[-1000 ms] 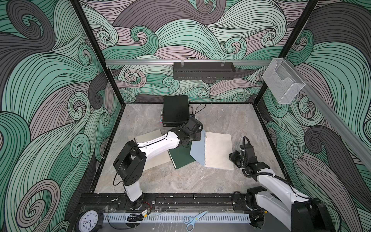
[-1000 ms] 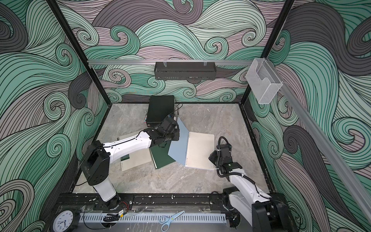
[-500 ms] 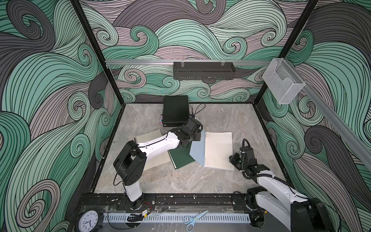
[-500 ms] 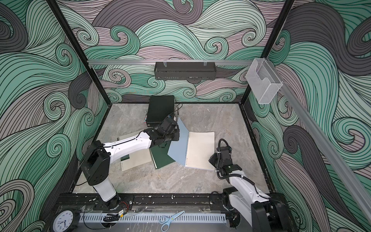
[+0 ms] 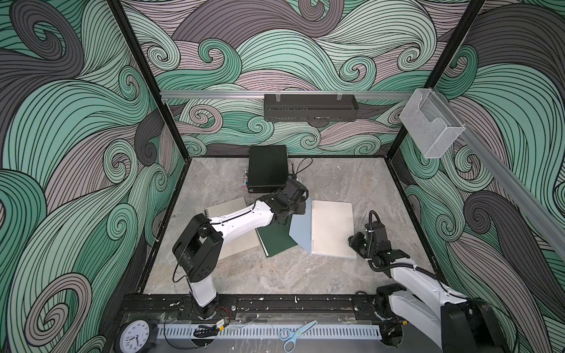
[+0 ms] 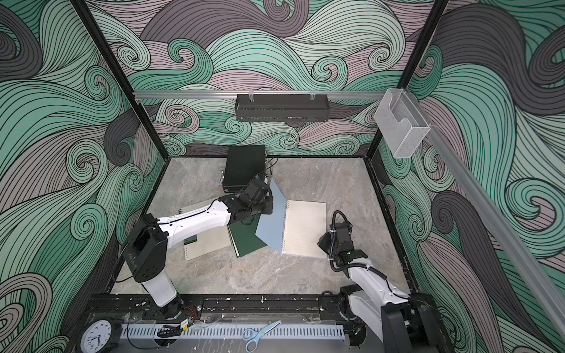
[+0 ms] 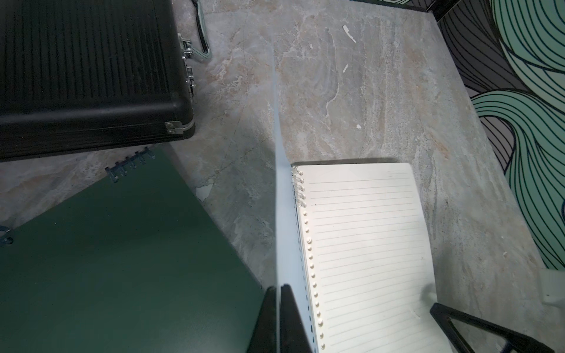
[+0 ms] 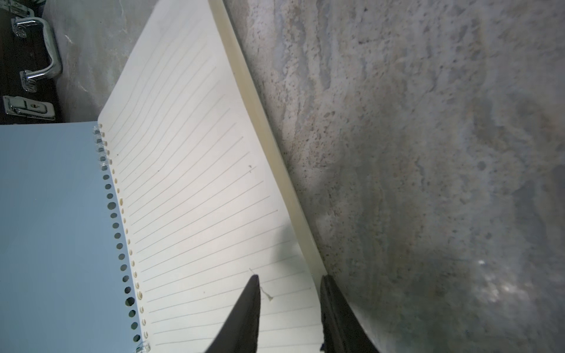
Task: Tear off pages from different notebooks
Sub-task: Tear off the paper from the notebook.
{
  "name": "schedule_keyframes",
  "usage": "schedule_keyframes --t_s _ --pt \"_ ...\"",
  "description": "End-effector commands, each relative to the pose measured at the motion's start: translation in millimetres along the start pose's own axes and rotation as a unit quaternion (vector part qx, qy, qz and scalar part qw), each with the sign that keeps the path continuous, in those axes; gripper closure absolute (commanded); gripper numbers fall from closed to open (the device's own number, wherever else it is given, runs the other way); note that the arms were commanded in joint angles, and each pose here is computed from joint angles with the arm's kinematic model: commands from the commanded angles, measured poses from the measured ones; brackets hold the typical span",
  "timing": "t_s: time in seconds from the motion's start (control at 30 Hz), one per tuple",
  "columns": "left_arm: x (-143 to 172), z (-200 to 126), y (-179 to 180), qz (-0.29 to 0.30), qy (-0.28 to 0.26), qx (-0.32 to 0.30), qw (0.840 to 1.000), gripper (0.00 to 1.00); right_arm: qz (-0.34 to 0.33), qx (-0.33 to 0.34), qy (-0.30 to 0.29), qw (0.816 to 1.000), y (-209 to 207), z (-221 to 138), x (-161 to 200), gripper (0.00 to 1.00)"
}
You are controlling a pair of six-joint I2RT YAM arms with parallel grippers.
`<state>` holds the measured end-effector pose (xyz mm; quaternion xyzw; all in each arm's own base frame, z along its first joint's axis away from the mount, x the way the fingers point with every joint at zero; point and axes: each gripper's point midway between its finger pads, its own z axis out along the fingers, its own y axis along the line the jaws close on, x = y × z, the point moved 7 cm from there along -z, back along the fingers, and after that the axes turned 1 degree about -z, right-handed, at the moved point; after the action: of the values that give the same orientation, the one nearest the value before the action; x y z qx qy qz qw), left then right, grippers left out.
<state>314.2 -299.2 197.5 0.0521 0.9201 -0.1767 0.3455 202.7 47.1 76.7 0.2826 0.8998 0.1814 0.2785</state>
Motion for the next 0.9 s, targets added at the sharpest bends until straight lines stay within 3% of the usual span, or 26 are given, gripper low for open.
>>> schedule_keyframes --t_s 0.0,0.33,0.87 --pt "-9 -10 0 -0.009 -0.014 0.003 1.0 1.0 -0.004 -0.013 0.015 1.0 1 2 5 0.67" --pt "-9 -11 0 -0.008 -0.015 0.006 1.0 1.0 -0.01 -0.023 -0.019 0.999 1 -13 0 0.62" --pt "-10 -19 3 -0.007 -0.022 0.008 1.0 1.0 -0.007 -0.06 0.002 0.998 7 -4 5 0.6"
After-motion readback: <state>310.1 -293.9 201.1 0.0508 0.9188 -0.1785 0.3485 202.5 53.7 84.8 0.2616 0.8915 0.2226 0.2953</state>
